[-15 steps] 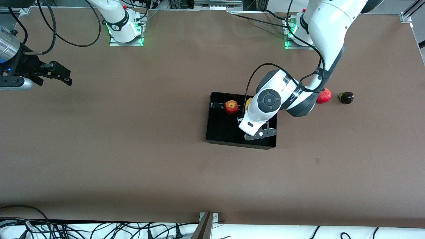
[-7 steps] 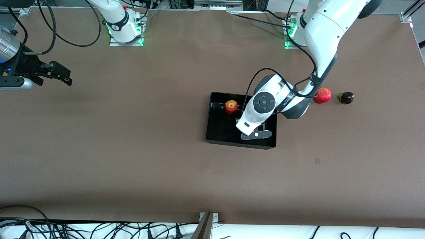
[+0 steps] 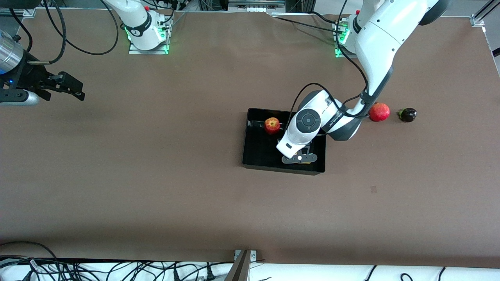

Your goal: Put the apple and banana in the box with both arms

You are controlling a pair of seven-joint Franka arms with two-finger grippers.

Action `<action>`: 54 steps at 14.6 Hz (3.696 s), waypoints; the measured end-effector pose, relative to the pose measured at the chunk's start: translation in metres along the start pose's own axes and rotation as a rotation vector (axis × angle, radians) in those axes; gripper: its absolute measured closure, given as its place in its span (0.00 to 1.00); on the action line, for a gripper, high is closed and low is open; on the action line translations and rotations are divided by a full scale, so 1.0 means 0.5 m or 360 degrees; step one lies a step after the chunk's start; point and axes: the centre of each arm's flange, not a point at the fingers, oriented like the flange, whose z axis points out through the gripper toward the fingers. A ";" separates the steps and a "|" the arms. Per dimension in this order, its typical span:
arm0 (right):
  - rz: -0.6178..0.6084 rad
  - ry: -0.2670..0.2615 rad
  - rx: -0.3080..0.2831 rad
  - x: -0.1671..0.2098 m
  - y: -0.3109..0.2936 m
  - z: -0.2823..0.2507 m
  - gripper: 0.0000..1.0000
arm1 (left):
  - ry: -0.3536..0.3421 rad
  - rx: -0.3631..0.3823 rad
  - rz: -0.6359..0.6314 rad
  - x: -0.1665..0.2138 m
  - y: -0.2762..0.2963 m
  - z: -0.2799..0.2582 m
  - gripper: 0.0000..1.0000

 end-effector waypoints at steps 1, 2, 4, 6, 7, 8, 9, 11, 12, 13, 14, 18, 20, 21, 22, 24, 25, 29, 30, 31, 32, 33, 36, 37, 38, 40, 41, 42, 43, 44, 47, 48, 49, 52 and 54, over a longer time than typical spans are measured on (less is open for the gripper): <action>0.0000 0.0000 0.0000 0.000 0.000 0.000 0.00 | 0.0000 0.0000 0.0002 0.000 0.000 0.004 0.66; 0.0000 0.0000 0.0000 0.000 0.000 0.000 0.00 | 0.0000 0.0000 0.0004 0.000 0.000 0.007 0.66; 0.0000 0.0000 0.0000 0.000 0.000 0.000 0.00 | 0.0001 -0.0002 0.0004 0.001 0.000 0.008 0.61; 0.0000 0.0000 0.0000 0.000 0.000 0.000 0.00 | 0.0001 -0.0002 0.0001 0.002 -0.002 0.008 0.45; 0.0000 0.0000 0.0000 0.000 0.000 0.000 0.00 | 0.0001 -0.0002 0.0000 0.003 -0.003 0.008 0.39; 0.0000 0.0000 0.0000 0.000 0.000 0.000 0.00 | 0.0005 -0.0004 -0.0004 0.005 -0.004 0.005 0.27; 0.0000 0.0000 0.0000 0.000 0.000 0.000 0.00 | 0.0007 -0.0003 -0.0008 0.008 -0.007 0.000 0.19; 0.0001 0.0000 0.0000 0.000 0.000 0.000 0.00 | -0.0004 0.0039 -0.0026 0.017 -0.020 -0.037 0.00; 0.0001 0.0000 0.0000 0.000 0.000 0.000 0.00 | -0.0013 0.0067 -0.0042 0.023 -0.030 -0.073 0.00; 0.0001 0.0000 0.0000 0.000 0.000 0.000 0.00 | -0.0016 0.0090 -0.0059 0.029 -0.042 -0.120 0.00; 0.0001 0.0000 0.0000 0.000 0.001 0.000 0.00 | -0.0020 0.0106 -0.0068 0.033 -0.055 -0.173 0.00; 0.0002 0.0001 0.0000 0.000 0.001 -0.001 0.00 | -0.0096 0.0088 -0.0007 0.033 -0.144 -0.408 0.00; 0.0002 0.0002 0.0000 0.001 0.002 -0.001 0.00 | -0.0099 0.0078 0.0017 0.023 -0.207 -0.515 0.00; 0.0002 0.0002 0.0000 0.001 0.002 -0.001 0.00 | -0.0092 0.0083 0.0024 0.013 -0.240 -0.563 0.00; 0.0003 0.0002 0.0000 0.001 0.002 -0.001 0.00 | -0.0083 0.0104 0.0027 0.002 -0.273 -0.604 0.00; 0.0003 0.0002 0.0000 0.001 0.002 -0.001 0.00 | -0.0065 0.0132 0.0043 -0.014 -0.354 -0.677 0.00; 0.0003 0.0003 0.0000 0.001 0.002 -0.001 0.00 | -0.0067 0.0130 0.0063 -0.020 -0.404 -0.709 0.00; 0.0004 0.0003 0.0000 0.001 0.003 -0.002 0.00 | -0.0078 0.0120 0.0174 -0.058 -0.601 -0.812 0.00; 0.0004 0.0003 0.0000 0.001 0.003 -0.002 0.00 | -0.0062 0.0119 0.0182 -0.067 -0.629 -0.831 0.00; 0.0004 0.0003 0.0000 0.001 0.003 -0.002 0.00 | -0.0043 0.0118 0.0181 -0.075 -0.646 -0.845 0.00; 0.0004 0.0003 0.0000 0.001 0.003 -0.002 0.00 | -0.0025 0.0117 0.0177 -0.083 -0.656 -0.858 0.00; 0.0004 0.0003 0.0000 0.001 0.003 -0.002 0.00 | -0.0009 0.0118 0.0188 -0.090 -0.660 -0.869 0.00; 0.0004 0.0003 0.0000 0.001 0.003 -0.002 0.00 | 0.0011 0.0109 0.0288 -0.099 -0.673 -0.885 0.00; 0.0004 0.0003 0.0000 0.001 0.003 -0.002 0.00 | 0.0019 0.0075 0.0301 -0.097 -0.683 -0.886 0.00; 0.0004 0.0003 0.0000 0.001 0.003 -0.002 0.00 | 0.0048 0.0037 0.0303 -0.091 -0.697 -0.888 0.00; 0.0004 0.0003 0.0000 0.001 0.003 -0.002 0.00 | 0.0104 0.0002 0.0295 -0.082 -0.714 -0.895 0.00; 0.0004 0.0003 0.0000 0.001 0.003 -0.002 0.00 | 0.0113 -0.0006 0.0296 -0.082 -0.713 -0.896 0.00; 0.0004 0.0003 0.0000 0.001 0.003 -0.002 0.00 | 0.0119 -0.0016 0.0308 -0.085 -0.704 -0.899 0.00; 0.0004 0.0003 0.0000 0.001 0.003 -0.002 0.00 | 0.0126 -0.0021 0.0325 -0.090 -0.688 -0.904 0.00; 0.0004 0.0003 0.0000 0.001 0.003 -0.002 0.00 | 0.0134 -0.0020 0.0344 -0.098 -0.668 -0.910 0.00; 0.0004 0.0003 0.0000 0.001 0.003 -0.002 0.00 | 0.0146 -0.0013 0.0393 -0.122 -0.617 -0.920 0.00; 0.0004 0.0003 0.0000 0.001 0.003 -0.002 0.00 | 0.0148 -0.0012 0.0401 -0.128 -0.610 -0.922 0.00; 0.0004 0.0003 0.0000 0.001 0.003 -0.002 0.00 | 0.0148 -0.0011 0.0401 -0.135 -0.611 -0.924 0.00; 0.0004 0.0003 0.0000 0.001 0.003 -0.002 0.00 | 0.0144 -0.0014 0.0375 -0.144 -0.631 -0.927 0.00; 0.0004 0.0003 0.0000 0.001 0.003 -0.002 0.00 | 0.0139 -0.0015 0.0372 -0.146 -0.633 -0.925 0.00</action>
